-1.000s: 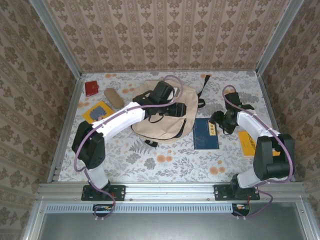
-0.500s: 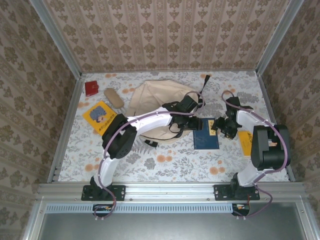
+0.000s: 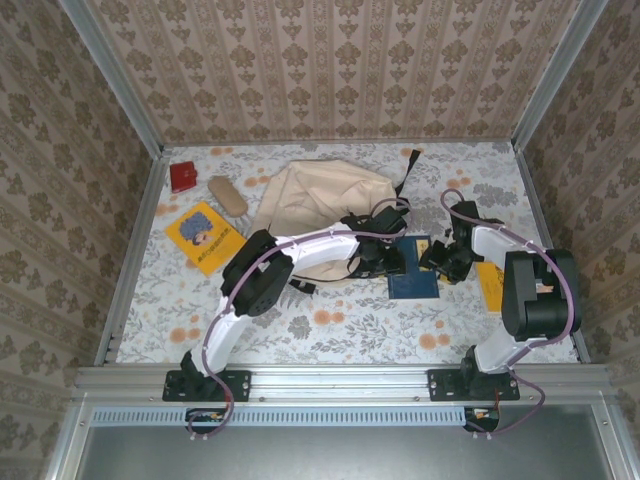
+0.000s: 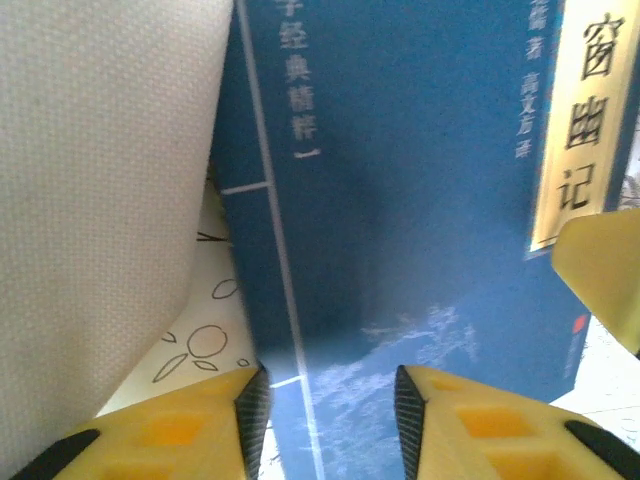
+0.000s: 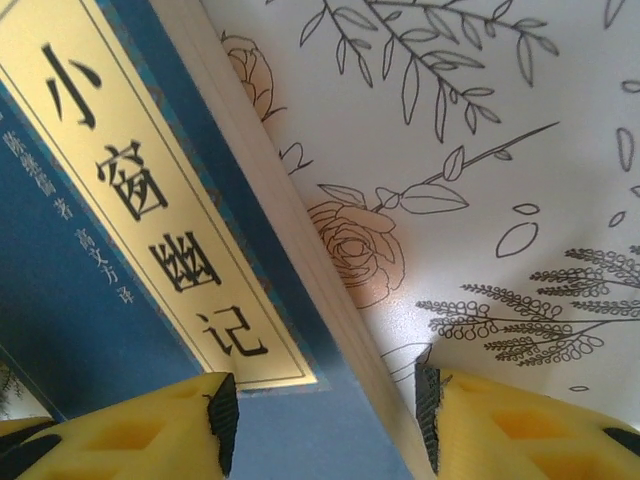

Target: Pack the student bag

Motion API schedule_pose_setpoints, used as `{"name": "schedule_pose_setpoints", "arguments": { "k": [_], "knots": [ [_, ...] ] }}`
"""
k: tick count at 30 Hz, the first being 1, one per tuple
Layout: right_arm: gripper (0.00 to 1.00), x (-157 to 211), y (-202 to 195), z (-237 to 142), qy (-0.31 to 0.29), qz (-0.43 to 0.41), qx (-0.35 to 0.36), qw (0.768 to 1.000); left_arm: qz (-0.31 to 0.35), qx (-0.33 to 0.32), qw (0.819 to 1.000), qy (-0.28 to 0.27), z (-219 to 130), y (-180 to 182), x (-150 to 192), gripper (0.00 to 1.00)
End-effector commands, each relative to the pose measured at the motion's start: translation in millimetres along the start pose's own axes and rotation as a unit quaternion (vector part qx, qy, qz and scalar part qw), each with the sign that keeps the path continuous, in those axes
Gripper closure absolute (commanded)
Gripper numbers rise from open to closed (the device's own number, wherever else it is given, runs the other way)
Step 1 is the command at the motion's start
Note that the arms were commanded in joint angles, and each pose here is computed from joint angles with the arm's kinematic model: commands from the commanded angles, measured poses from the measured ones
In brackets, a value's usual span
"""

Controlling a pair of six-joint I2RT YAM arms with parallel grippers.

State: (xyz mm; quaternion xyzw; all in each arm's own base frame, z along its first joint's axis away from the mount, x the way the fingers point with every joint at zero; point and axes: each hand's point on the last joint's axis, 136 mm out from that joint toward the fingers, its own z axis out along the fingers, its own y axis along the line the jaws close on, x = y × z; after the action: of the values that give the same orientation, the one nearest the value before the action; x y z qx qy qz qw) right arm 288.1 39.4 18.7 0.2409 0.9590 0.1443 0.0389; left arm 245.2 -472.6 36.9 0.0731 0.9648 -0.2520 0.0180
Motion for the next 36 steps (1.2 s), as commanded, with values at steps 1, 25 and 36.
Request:
{"name": "schedule_pose_setpoints", "arguments": {
  "k": [1, 25, 36],
  "knots": [
    [0.48, 18, 7, 8, 0.031, -0.005, -0.02, 0.999, -0.02, -0.004, 1.0, 0.014, 8, 2, 2, 0.61],
    [0.78, 31, 34, -45, -0.004, -0.062, -0.018, 0.998, -0.019, 0.007, 1.0, 0.02, 8, 6, -6, 0.73],
    [0.93, 20, 31, -61, -0.036, -0.074, 0.02, 0.996, 0.007, 0.041, 0.999, -0.003, -19, -14, -19, 0.67]
  ]
}}
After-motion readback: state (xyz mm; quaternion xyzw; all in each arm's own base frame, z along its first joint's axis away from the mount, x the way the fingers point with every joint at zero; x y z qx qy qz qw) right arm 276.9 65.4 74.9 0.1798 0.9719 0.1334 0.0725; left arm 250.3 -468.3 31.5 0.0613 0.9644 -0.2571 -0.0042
